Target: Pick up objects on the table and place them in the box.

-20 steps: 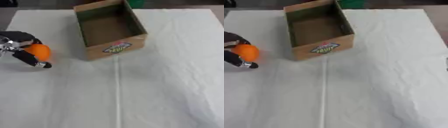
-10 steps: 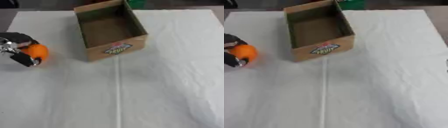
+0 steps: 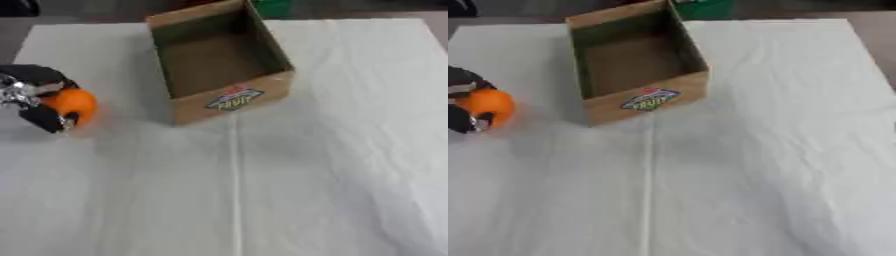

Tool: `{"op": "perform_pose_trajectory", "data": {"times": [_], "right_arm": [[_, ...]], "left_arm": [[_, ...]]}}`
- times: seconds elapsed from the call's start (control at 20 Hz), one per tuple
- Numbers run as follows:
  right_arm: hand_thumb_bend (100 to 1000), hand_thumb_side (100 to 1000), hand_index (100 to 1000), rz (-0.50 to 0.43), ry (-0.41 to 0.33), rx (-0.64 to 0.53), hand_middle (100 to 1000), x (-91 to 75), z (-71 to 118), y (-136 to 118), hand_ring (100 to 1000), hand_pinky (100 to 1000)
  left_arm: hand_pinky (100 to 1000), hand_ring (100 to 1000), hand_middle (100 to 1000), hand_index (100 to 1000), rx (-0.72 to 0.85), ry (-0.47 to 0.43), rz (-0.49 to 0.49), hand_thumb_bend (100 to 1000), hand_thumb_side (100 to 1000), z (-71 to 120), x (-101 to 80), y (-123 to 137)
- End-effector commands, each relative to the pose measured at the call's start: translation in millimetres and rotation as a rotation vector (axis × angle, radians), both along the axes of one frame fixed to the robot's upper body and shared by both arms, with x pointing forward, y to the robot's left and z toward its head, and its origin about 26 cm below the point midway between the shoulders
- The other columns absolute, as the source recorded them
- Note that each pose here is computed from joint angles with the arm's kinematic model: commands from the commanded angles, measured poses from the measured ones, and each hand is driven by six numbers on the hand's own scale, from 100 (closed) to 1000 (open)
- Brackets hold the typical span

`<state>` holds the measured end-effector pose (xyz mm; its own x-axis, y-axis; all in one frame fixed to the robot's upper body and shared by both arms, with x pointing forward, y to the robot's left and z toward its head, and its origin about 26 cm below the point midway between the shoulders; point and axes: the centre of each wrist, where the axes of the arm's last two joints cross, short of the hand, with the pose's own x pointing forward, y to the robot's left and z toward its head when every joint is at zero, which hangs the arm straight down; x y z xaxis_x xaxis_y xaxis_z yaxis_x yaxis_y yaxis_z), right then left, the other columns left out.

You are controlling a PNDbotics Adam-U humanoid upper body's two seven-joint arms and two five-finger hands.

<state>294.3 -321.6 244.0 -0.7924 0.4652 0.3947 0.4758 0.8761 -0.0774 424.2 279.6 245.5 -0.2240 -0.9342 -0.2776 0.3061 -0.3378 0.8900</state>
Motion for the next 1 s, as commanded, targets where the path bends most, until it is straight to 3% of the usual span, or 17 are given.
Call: {"op": "perform_pose_trajectory", "data": {"times": [0.05,0.3,0.6,1.0], "right_arm": [[100,1000,842,0.0,-0.026,-0.012,755,-2.8,8.3,-1,807,782],[100,1000,842,-0.001,-0.027,-0.011,755,-3.0,8.1,-1,807,783],[100,1000,842,-0.001,-0.026,-0.008,753,-3.0,7.7,-1,806,783],[100,1000,841,-0.005,-0.026,-0.006,753,-3.3,7.3,-2,805,784]], "left_arm": [[349,618,731,831,-0.017,-0.142,0.008,100,417,17.8,-5.7,9],[323,593,705,766,-0.029,-0.226,0.005,100,451,16.4,-7.3,9],[275,555,726,755,-0.03,-0.344,-0.007,100,470,22.6,-12.1,7],[229,512,687,727,-0.046,-0.667,-0.113,100,442,64.8,-31.0,-17]]}}
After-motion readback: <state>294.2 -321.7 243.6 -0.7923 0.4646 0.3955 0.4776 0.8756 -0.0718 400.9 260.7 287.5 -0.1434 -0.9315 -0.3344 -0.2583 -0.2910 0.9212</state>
